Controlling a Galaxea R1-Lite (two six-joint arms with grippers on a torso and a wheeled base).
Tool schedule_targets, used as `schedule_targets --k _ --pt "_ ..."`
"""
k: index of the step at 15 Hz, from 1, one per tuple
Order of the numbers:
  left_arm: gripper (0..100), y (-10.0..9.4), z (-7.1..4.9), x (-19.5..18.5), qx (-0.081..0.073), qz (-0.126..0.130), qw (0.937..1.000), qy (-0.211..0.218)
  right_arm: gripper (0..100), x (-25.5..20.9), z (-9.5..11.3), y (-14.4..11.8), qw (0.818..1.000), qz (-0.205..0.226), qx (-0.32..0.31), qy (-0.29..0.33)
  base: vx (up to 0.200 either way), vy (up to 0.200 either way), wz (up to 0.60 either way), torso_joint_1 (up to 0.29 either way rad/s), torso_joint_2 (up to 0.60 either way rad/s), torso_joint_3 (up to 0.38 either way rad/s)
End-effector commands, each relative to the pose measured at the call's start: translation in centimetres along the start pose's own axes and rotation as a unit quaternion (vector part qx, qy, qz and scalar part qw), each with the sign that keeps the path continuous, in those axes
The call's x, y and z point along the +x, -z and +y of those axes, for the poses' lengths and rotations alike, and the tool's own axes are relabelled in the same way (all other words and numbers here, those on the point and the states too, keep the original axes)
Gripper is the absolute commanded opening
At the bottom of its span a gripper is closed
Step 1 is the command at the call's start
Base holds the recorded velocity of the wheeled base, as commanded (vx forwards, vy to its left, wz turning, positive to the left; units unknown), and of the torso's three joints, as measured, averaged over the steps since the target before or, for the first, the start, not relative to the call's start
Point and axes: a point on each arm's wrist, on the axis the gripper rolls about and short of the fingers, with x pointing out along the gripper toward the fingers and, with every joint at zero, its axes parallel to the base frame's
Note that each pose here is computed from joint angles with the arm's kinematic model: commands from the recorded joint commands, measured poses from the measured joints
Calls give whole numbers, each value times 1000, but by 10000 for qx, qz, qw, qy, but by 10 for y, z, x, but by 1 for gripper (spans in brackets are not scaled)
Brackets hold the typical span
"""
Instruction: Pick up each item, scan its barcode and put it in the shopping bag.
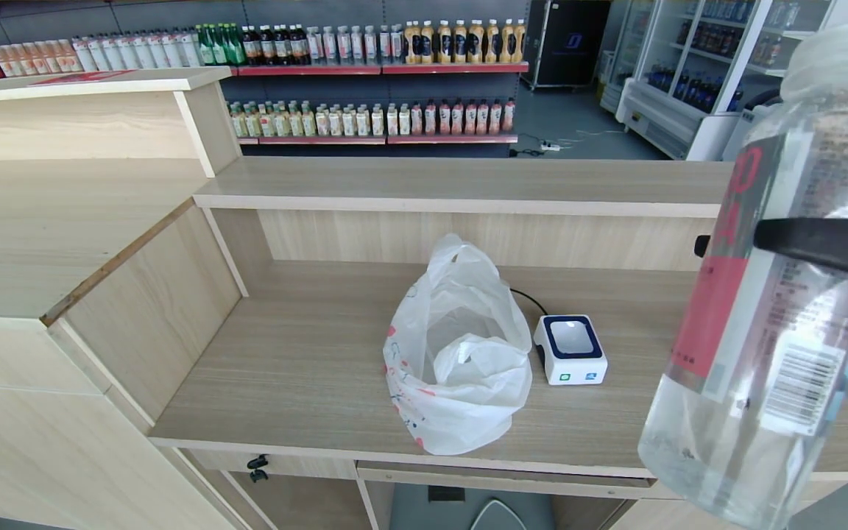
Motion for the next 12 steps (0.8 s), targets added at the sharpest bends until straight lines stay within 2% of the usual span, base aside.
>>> schedule_targets --k 1,2,3,4,5,8,9,12 --pt "100 0 0 0 -2 5 10000 1 0 -9 -22 -4 9961 114 -346 803 0 0 0 0 0 0" --pt "100 0 0 0 -2 5 10000 1 0 -26 -48 -1 9829 317 -706 1670 0 0 0 0 0 0" --pt "100 0 0 0 -2 5 10000 1 0 -29 -54 0 9793 348 -758 1845 0 0 0 0 0 0" --pt "100 0 0 0 -2 5 10000 1 0 -48 -76 -1 9593 322 -903 2655 0 0 0 0 0 0" --pt "100 0 0 0 -2 5 10000 1 0 -56 -87 1 9449 357 -940 3115 0 0 0 0 0 0" --pt "100 0 0 0 -2 5 10000 1 0 -71 -111 7 9211 455 -1263 3653 0 0 0 0 0 0" --pt "100 0 0 0 -2 5 10000 1 0 -77 -119 9 9104 454 -1548 3810 0 0 0 0 0 0" --pt "100 0 0 0 -2 5 10000 1 0 -90 -128 13 8847 602 -2151 4091 0 0 0 0 0 0"
